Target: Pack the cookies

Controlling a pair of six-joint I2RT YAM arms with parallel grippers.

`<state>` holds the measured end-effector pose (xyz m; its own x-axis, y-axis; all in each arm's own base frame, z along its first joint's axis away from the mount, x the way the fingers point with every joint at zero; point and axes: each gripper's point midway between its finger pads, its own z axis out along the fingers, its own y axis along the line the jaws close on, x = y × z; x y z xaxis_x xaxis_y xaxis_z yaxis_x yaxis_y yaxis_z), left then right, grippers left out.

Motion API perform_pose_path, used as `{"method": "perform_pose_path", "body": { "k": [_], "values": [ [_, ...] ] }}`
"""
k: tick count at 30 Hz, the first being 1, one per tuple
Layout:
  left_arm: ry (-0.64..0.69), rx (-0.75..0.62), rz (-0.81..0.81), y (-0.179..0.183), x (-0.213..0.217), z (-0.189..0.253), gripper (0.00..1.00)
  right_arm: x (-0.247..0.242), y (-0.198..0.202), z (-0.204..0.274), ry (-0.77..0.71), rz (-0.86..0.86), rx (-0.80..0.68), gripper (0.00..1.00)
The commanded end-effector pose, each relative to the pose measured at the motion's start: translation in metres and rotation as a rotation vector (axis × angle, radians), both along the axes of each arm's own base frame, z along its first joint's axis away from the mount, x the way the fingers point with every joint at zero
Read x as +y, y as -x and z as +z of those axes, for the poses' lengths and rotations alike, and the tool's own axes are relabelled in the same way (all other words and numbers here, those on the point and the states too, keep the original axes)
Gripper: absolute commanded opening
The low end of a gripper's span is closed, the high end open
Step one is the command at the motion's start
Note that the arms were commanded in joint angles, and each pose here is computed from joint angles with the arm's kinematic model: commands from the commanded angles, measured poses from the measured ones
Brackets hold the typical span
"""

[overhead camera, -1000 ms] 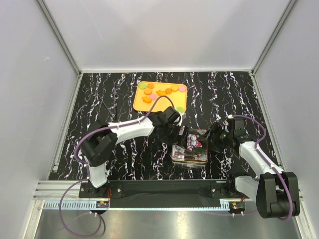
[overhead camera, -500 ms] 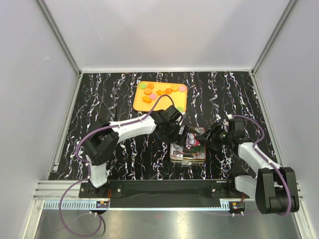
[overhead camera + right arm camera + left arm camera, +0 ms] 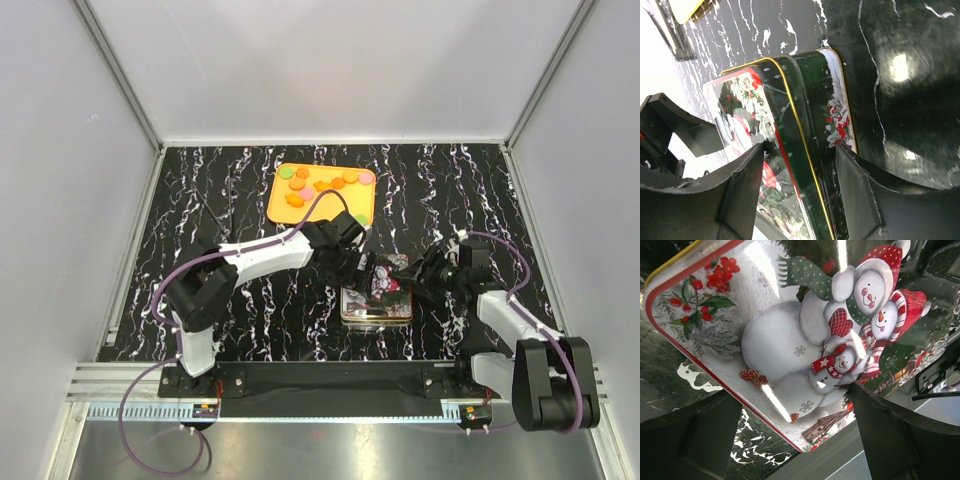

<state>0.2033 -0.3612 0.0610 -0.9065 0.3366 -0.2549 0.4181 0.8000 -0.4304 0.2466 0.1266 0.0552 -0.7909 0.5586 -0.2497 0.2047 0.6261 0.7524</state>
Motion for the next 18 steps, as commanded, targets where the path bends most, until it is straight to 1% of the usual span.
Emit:
{"method": "perform_pose_path", "body": {
  "k": [1,2,6,7,8,13,18],
  "values": [
    [0.121,-0.068,-0.059,-0.007,-0.025,0.016,0.91,-0.001,0.019,-0.007,0.027,-0.018,0.088,0.66],
    [0.121,-0.068,-0.058,-0.007,-0.023,0.018,0.91,-0.002,0.019,-0.005,0.033,-0.016,0.094,0.66],
    [0.141,-0.080,-0.054,-0.008,-0.017,0.029,0.92,-0.008,0.008,0.004,0.083,-0.025,0.065,0.78],
    [0.147,-0.084,-0.047,-0.010,-0.015,0.033,0.92,-0.008,0.002,0.010,0.084,-0.025,0.049,0.82],
    [0.151,-0.081,-0.046,-0.010,-0.014,0.034,0.92,-0.007,-0.002,0.014,0.079,-0.021,0.028,0.84],
    [0.166,-0.087,-0.032,-0.016,-0.005,0.042,0.93,-0.006,-0.025,0.031,0.072,-0.033,-0.023,0.86],
    [0.183,-0.092,-0.013,-0.028,0.001,0.050,0.95,-0.007,-0.040,0.029,0.084,-0.048,-0.010,0.84]
  ]
}}
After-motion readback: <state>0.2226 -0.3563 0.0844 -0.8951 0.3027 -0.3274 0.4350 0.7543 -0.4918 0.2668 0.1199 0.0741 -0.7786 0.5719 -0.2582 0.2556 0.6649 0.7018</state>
